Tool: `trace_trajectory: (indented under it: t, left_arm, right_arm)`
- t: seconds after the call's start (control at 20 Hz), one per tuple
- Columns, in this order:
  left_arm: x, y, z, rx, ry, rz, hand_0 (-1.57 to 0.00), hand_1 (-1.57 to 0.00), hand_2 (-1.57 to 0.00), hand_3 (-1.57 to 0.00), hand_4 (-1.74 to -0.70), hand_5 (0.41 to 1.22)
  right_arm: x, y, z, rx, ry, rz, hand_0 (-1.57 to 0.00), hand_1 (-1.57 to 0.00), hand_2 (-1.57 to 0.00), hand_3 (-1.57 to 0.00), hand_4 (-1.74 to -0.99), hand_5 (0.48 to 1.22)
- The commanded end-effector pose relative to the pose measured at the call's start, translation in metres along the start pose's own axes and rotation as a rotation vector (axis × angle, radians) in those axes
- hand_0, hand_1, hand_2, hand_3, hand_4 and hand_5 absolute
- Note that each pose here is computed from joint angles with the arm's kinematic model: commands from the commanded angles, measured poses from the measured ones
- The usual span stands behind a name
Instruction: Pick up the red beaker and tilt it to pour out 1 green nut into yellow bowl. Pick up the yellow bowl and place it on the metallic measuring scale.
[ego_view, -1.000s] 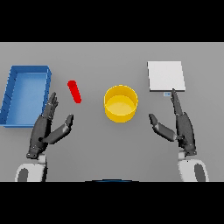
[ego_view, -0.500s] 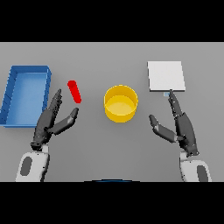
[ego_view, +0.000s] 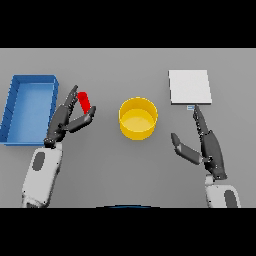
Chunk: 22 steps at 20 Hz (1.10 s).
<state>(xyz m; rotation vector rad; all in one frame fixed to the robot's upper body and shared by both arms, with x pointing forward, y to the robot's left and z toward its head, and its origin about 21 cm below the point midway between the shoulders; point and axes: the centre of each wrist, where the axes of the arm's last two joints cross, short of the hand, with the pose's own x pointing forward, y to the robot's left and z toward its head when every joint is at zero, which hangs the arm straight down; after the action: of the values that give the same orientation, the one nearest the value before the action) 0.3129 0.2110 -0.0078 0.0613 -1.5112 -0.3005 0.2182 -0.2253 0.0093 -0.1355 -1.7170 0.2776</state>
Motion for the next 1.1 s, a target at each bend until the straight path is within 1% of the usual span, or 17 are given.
trace_trajectory:
  t: [0.0, 0.1, 0.2, 0.25, 0.3, 0.4, 0.55, 0.6, 0.7, 0.75, 0.8, 0.85, 0.9, 0.95, 1.0, 1.05]
  left_arm:
    - [0.002, -0.001, -0.005, -0.007, -0.010, -0.013, 0.00, 0.00, 0.00, 0.00, -1.20, 0.651]
    - [0.000, -0.006, -0.013, -0.011, 0.003, -0.038, 0.00, 0.00, 0.00, 0.00, -1.20, 0.657]
    - [-0.002, -0.005, -0.021, 0.005, 0.025, -0.053, 0.00, 0.00, 0.00, 0.00, -1.20, 0.663]
    - [-0.001, -0.004, -0.025, 0.005, 0.023, -0.057, 0.00, 0.00, 0.00, 0.00, -1.20, 0.664]
    - [0.000, -0.005, -0.030, 0.006, 0.015, -0.054, 0.00, 0.00, 0.00, 0.00, -1.20, 0.669]
    - [-0.001, -0.012, -0.036, 0.001, 0.018, -0.051, 0.00, 0.00, 0.00, 0.00, -1.21, 0.673]
    - [-0.001, -0.011, -0.043, 0.008, -0.002, -0.019, 0.00, 0.00, 0.00, 0.00, -1.25, 0.695]
    - [-0.003, -0.012, -0.044, 0.019, -0.023, 0.015, 0.00, 0.00, 0.00, 0.00, -1.27, 0.700]
    - [-0.012, -0.016, -0.047, 0.029, -0.023, 0.054, 0.00, 0.00, -0.01, 0.00, -1.30, 0.719]
    - [-0.012, -0.018, -0.051, 0.033, -0.019, 0.067, 0.00, -0.01, -0.05, -0.04, -1.33, 0.738]
    - [-0.015, -0.020, -0.052, 0.038, -0.029, 0.080, -0.08, -0.09, -0.16, -0.13, -1.36, 0.761]
    - [-0.017, -0.024, -0.053, 0.050, -0.036, 0.087, -0.21, -0.23, -0.29, -0.25, -1.40, 0.787]
    - [-0.016, -0.027, -0.054, 0.070, -0.040, 0.085, -0.38, -0.41, -0.46, -0.52, -1.41, 0.874]
    - [-0.017, -0.031, -0.054, 0.091, -0.031, 0.063, -0.55, -0.59, -0.66, -0.73, -1.47, 0.943]
    - [-0.015, -0.035, -0.056, 0.101, -0.020, 0.026, -0.76, -0.78, -0.84, -0.88, -1.52, 0.999]
    - [-0.013, -0.039, -0.058, 0.097, -0.028, -0.007, -0.92, -0.94, -0.99, -0.98, -1.56, 1.043]
  right_arm:
    - [0.002, 0.001, -0.002, 0.004, -0.006, -0.013, 0.00, 0.00, 0.00, 0.00, -1.222, 0.627]
    - [0.002, 0.000, -0.002, 0.006, 0.001, -0.019, 0.00, 0.00, 0.00, 0.00, -1.227, 0.630]
    - [0.002, -0.002, -0.002, -0.007, 0.002, -0.020, 0.00, 0.00, 0.00, 0.00, -1.231, 0.633]
    - [0.002, -0.001, -0.001, -0.006, 0.006, -0.020, 0.00, 0.00, 0.00, 0.00, -1.233, 0.634]
    - [-0.001, -0.005, -0.001, -0.013, 0.020, -0.020, 0.00, 0.00, 0.00, 0.00, -1.234, 0.635]
    - [0.000, -0.007, 0.000, -0.013, 0.009, -0.015, 0.00, 0.00, 0.00, 0.00, -1.240, 0.639]
    - [0.004, -0.007, -0.001, -0.016, 0.016, -0.018, 0.00, 0.00, 0.00, 0.00, -1.245, 0.642]
    - [0.001, -0.009, 0.000, -0.016, 0.018, -0.021, 0.00, 0.00, 0.00, 0.00, -1.244, 0.643]
    - [0.004, -0.009, -0.002, -0.017, 0.010, -0.016, 0.00, 0.00, 0.00, 0.00, -1.246, 0.646]
    - [0.004, -0.008, 0.000, -0.018, 0.003, -0.019, 0.00, 0.00, 0.00, 0.00, -1.244, 0.644]
    - [0.002, -0.006, -0.002, -0.018, 0.020, -0.021, 0.00, 0.00, 0.00, 0.00, -1.242, 0.645]
    - [0.002, -0.008, 0.001, -0.013, 0.014, -0.024, 0.00, 0.00, 0.00, 0.00, -1.240, 0.645]
    - [0.003, -0.007, 0.000, -0.012, 0.010, -0.014, 0.00, 0.00, 0.00, 0.00, -1.236, 0.647]
    - [0.003, -0.011, 0.000, -0.017, 0.017, -0.014, 0.00, 0.00, 0.00, 0.00, -1.237, 0.648]
    - [0.001, -0.011, 0.001, -0.018, 0.022, -0.021, 0.00, 0.00, 0.00, 0.00, -1.239, 0.648]
    - [0.003, -0.009, 0.000, -0.015, 0.021, -0.025, 0.00, 0.00, 0.00, 0.00, -1.239, 0.648]
